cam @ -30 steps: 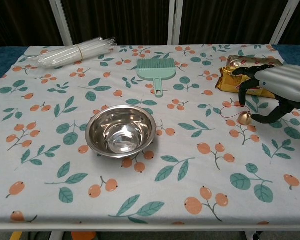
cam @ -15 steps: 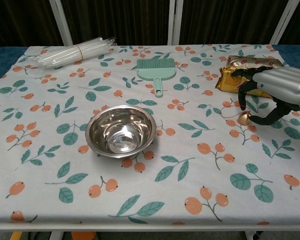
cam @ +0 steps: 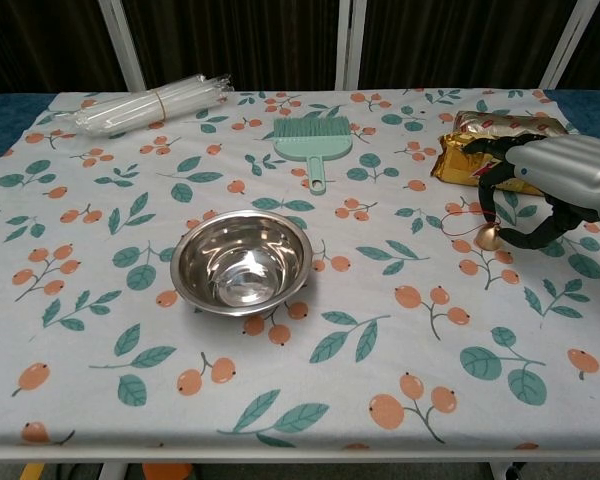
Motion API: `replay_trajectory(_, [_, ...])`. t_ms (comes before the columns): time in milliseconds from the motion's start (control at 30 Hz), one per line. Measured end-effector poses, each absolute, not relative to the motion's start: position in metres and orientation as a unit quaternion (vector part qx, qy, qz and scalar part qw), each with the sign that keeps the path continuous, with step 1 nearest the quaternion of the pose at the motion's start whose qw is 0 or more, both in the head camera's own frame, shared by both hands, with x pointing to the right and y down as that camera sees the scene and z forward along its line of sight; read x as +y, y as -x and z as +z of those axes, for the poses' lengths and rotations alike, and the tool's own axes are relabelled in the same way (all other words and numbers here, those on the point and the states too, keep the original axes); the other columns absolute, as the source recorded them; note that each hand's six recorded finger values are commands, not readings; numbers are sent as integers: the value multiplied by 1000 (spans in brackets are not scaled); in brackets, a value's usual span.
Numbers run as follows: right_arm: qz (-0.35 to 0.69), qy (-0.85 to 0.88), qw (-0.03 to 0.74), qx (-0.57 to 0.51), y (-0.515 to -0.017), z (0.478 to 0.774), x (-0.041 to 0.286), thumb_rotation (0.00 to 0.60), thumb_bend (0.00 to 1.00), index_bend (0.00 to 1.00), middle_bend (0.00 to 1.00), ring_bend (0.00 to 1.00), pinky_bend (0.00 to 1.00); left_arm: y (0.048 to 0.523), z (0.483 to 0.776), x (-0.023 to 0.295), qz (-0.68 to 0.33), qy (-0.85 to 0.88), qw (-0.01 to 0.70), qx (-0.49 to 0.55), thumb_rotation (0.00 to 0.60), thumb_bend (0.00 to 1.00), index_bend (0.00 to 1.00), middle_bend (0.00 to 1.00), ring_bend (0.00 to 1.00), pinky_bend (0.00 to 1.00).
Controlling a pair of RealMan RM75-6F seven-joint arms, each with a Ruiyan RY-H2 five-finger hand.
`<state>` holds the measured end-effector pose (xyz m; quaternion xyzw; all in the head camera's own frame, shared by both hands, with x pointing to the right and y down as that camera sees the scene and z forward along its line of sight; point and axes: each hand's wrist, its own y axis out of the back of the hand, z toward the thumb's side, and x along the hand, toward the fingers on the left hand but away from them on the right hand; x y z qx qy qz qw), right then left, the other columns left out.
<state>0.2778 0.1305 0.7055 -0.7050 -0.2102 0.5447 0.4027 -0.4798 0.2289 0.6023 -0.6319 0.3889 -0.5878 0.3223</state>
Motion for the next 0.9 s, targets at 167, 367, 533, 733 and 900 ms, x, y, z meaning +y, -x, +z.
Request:
replay_trajectory(167, [546,704,403,-209,-278,707,131,600,290,526,51,0,0,480,602,229,-588,632,322,390,600,0,106,87,48,133])
replay_trajectory(367, [545,705,403,-209,-277,706,130,600,288,535,56,0,0,481,603,231,-589,633,319,389,600,0,106,87,48,133])
replay_trajectory(533, [547,703,404,-209,-279,707,129,600,288,559,63,0,0,485,605,237,-596,632,310,386,600,0,106,87,48,133])
replay_trajectory(733, [548,702,403,-209,-279,707,129,600,289,567,67,0,0,485,605,236,-594,632,312,387,600,0,106,87,48,133])
replay_trajectory(900, [548,702,404,-209,-278,707,129,600,292,578,68,0,0,484,606,236,-594,633,311,386,600,0,106,87,48,133])
